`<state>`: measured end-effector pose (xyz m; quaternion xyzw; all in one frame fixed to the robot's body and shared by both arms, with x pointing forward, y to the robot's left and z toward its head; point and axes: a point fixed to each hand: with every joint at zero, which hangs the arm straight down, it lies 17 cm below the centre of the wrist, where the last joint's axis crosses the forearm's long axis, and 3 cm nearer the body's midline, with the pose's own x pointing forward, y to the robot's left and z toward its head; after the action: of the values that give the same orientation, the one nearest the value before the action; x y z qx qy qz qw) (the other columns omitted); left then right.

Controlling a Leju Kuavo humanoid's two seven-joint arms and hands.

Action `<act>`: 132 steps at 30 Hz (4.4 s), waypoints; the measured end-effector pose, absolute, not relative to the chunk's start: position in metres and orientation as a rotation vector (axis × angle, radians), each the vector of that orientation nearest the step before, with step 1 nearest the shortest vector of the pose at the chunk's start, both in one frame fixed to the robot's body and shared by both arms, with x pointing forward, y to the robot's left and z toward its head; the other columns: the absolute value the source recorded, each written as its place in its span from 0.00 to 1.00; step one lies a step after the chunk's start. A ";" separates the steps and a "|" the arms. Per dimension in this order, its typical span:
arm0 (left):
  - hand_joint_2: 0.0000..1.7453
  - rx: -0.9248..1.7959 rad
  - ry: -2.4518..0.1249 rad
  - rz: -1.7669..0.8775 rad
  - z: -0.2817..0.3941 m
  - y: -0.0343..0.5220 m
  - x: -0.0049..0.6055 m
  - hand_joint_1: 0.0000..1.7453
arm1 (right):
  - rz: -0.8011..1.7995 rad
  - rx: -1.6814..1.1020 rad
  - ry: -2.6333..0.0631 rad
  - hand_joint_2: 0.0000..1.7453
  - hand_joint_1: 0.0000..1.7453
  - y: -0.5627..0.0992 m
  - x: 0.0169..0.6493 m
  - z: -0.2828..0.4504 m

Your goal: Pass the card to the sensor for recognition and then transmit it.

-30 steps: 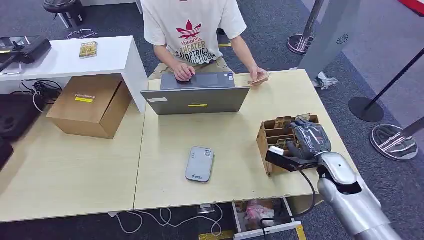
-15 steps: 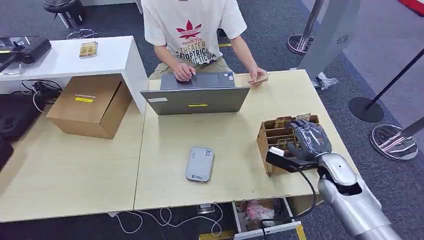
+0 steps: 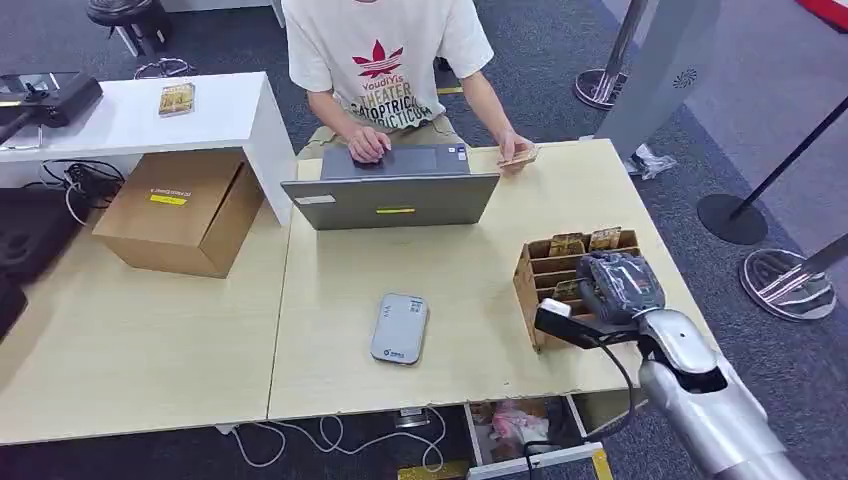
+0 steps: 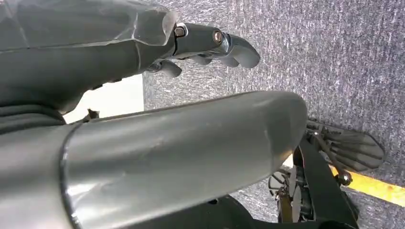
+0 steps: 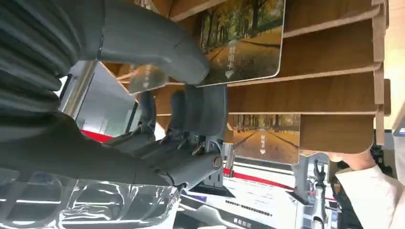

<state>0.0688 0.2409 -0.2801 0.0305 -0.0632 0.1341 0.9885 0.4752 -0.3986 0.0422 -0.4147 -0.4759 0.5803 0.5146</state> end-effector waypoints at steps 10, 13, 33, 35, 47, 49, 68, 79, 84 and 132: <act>0.00 0.061 -0.127 0.269 -0.280 0.241 0.069 0.00 | 1.406 -0.987 -1.135 1.00 0.97 -0.400 0.474 0.039; 0.00 0.061 -0.127 0.269 -0.280 0.241 0.069 0.00 | 1.402 -0.985 -1.134 1.00 0.97 -0.402 0.475 0.040; 0.00 0.063 -0.137 0.263 -0.280 0.244 0.070 0.00 | 1.382 -1.032 -1.146 1.00 1.00 -0.416 0.481 0.053; 0.00 0.063 -0.137 0.264 -0.280 0.244 0.070 0.00 | 1.383 -1.042 -1.149 1.00 0.99 -0.416 0.483 0.056; 0.00 0.066 -0.129 0.272 -0.280 0.244 0.069 0.00 | 1.385 -1.053 -1.152 1.00 0.00 -0.413 0.487 0.060; 0.00 0.067 -0.127 0.277 -0.280 0.245 0.069 0.00 | 1.390 -1.053 -1.150 1.00 0.00 -0.411 0.487 0.059; 0.00 0.073 -0.124 0.270 -0.281 0.246 0.068 0.00 | 1.394 -1.057 -1.140 1.00 0.02 -0.405 0.486 0.057; 0.00 0.072 -0.123 0.267 -0.281 0.245 0.068 0.00 | 1.392 -1.008 -1.187 1.00 0.00 -0.392 0.482 0.056; 0.00 0.071 -0.123 0.266 -0.281 0.245 0.067 0.00 | 1.387 -0.963 -1.193 1.00 0.01 -0.388 0.476 0.050; 0.00 0.067 -0.127 0.269 -0.281 0.245 0.068 0.00 | 1.341 -0.959 -1.187 1.00 0.00 -0.402 0.477 0.056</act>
<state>0.0681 0.2448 -0.2805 0.0335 -0.0635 0.1340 0.9884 0.4770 -0.4022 0.0556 -0.4010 -0.4968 0.5610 0.5269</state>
